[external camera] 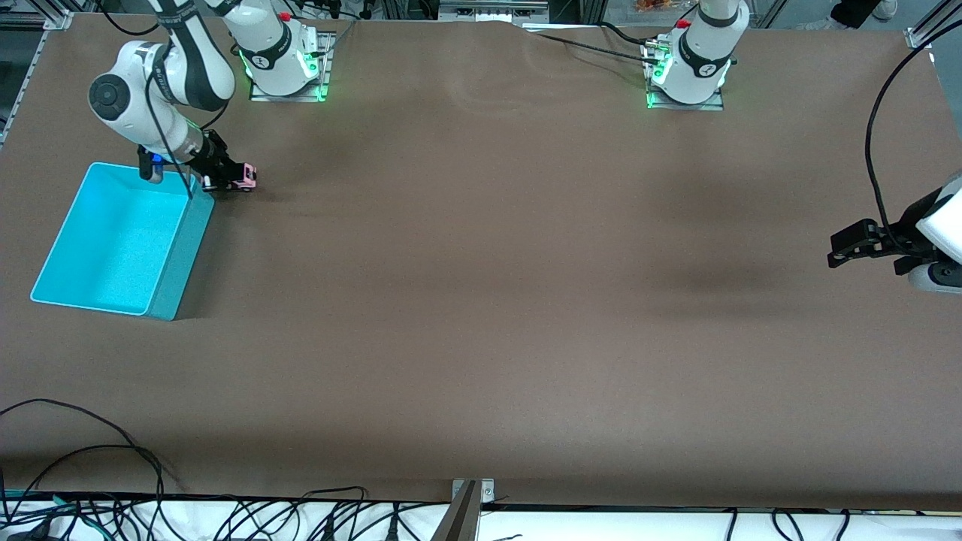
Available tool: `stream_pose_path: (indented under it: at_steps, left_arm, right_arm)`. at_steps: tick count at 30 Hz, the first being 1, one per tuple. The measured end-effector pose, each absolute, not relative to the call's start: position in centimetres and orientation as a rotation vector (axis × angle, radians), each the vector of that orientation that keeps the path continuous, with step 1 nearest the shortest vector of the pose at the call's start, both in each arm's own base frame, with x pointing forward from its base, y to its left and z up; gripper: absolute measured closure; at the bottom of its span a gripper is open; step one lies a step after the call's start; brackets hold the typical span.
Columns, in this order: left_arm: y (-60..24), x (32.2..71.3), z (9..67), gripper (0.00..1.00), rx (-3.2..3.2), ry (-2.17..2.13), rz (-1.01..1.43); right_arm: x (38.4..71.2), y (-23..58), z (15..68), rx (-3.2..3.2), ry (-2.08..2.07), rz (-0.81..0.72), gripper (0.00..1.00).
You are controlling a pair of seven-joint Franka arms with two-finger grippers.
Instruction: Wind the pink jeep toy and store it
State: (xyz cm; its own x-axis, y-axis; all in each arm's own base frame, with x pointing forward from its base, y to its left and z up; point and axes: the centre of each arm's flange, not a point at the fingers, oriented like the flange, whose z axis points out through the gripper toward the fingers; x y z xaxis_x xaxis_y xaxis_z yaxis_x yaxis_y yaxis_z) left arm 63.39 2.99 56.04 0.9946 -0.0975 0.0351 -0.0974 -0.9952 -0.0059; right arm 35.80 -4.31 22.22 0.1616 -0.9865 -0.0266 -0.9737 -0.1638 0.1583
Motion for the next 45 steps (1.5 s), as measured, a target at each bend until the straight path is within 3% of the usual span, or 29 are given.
stream_pose_path:
  at_steps: [10, 24, 36, 45]
  left_arm:
    - [3.0, 63.4, 56.0, 0.00, -3.133, 0.153, -0.055]
    - [3.0, 63.4, 56.0, 0.00, -3.133, 0.153, -0.055]
    - [3.0, 63.4, 56.0, 0.00, -3.133, 0.153, -0.055]
    - [3.0, 63.4, 56.0, 0.00, -3.133, 0.153, -0.055]
  right_arm:
    - [38.5, -1.6, 25.2, 2.315, -1.882, -0.219, 0.48]
    - [43.5, -0.1, 31.0, 2.399, -1.855, -0.096, 0.48]
    - [43.5, -0.8, 31.7, 2.569, -1.496, -0.171, 0.48]
    - [44.0, -7.1, 33.0, 2.632, -1.265, -0.146, 0.48]
